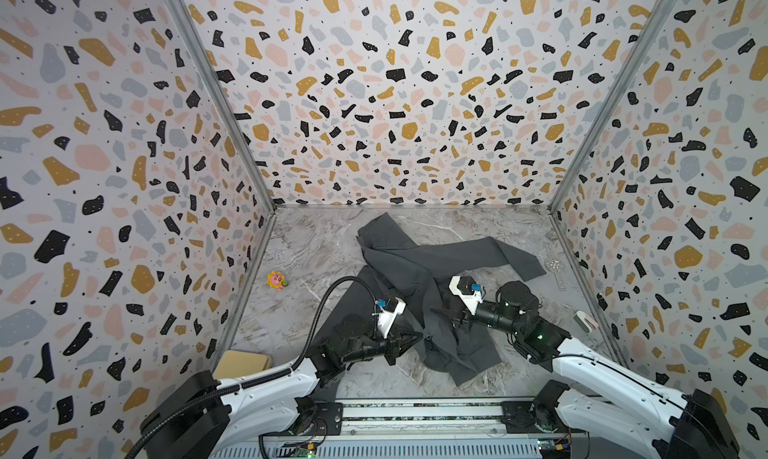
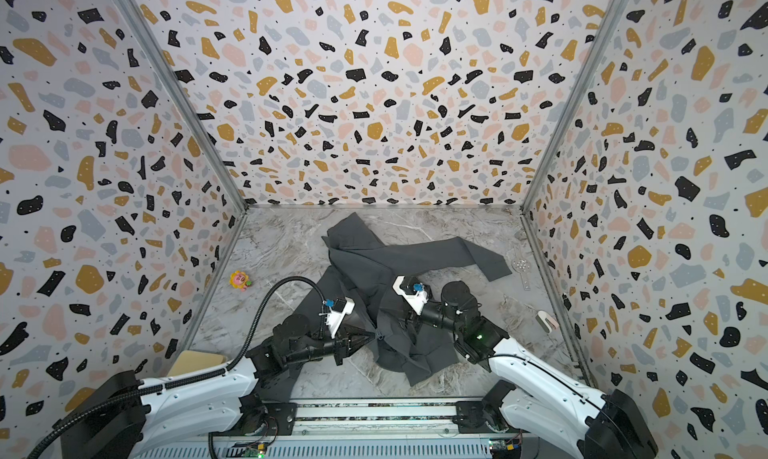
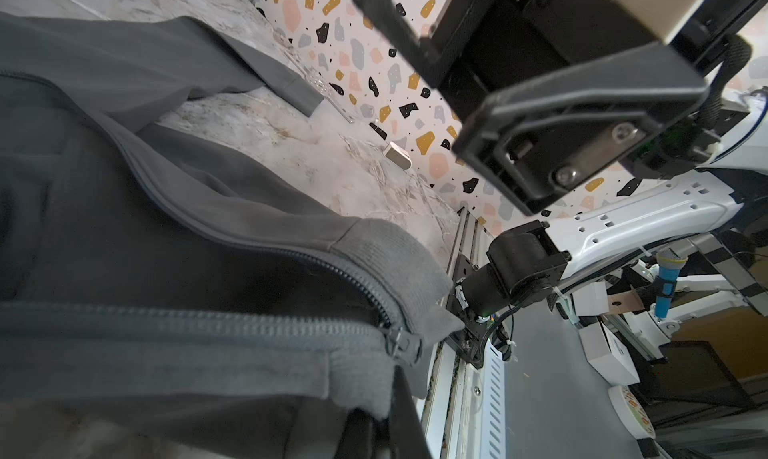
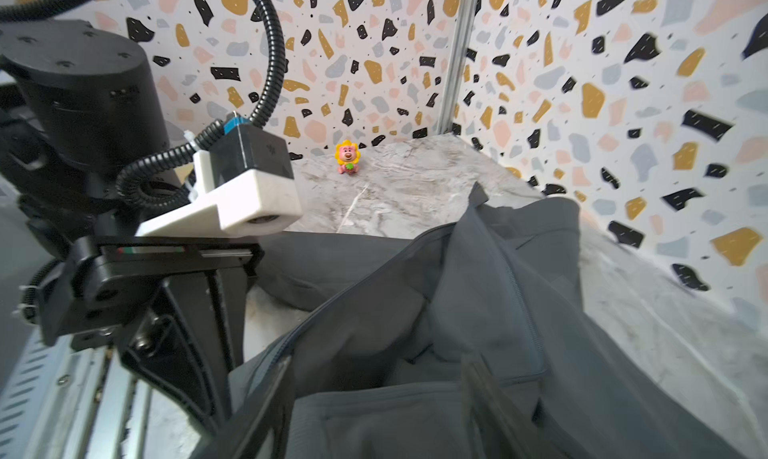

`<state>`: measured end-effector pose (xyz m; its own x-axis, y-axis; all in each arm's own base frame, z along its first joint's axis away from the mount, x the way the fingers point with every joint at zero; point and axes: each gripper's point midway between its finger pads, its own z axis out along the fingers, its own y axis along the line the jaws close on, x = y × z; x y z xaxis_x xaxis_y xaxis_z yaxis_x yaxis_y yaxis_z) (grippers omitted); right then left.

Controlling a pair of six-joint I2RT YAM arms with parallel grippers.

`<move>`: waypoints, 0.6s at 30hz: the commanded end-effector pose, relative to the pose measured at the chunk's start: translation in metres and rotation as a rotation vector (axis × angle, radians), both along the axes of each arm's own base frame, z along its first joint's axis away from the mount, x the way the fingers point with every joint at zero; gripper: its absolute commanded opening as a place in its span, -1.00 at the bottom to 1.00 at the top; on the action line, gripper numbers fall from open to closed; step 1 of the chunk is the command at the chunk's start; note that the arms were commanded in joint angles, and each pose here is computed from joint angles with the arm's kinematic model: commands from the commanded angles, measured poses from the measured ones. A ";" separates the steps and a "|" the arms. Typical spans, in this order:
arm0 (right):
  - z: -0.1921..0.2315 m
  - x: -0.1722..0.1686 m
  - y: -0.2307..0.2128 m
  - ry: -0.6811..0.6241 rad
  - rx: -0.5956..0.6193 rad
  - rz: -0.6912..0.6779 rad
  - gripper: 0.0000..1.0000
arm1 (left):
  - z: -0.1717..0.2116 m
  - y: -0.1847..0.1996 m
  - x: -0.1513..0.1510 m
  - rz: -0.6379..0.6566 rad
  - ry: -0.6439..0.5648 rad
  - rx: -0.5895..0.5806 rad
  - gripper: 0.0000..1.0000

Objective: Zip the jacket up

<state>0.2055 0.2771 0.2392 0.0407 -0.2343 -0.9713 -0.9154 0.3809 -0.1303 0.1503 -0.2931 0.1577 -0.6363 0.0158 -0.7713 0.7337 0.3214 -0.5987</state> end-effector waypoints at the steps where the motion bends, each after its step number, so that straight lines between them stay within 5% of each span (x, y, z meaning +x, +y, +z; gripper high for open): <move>1: 0.002 0.003 -0.006 -0.128 -0.137 -0.015 0.54 | 0.026 -0.005 -0.006 -0.039 -0.021 -0.060 -1.00; 13: -0.024 -0.032 0.012 -0.401 -0.473 0.098 0.53 | 0.028 -0.003 -0.010 -0.046 -0.006 -0.057 -1.00; 18: -0.022 -0.044 0.019 -0.454 -0.496 0.133 0.53 | 0.027 -0.005 -0.011 -0.058 -0.001 -0.053 -1.00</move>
<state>0.1573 0.2960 0.1969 0.4306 -0.5971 -0.6768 -0.8139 0.0673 -0.5771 0.1432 -0.2901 0.1603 -0.6660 0.0280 -0.7454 0.7140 0.3132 -0.6262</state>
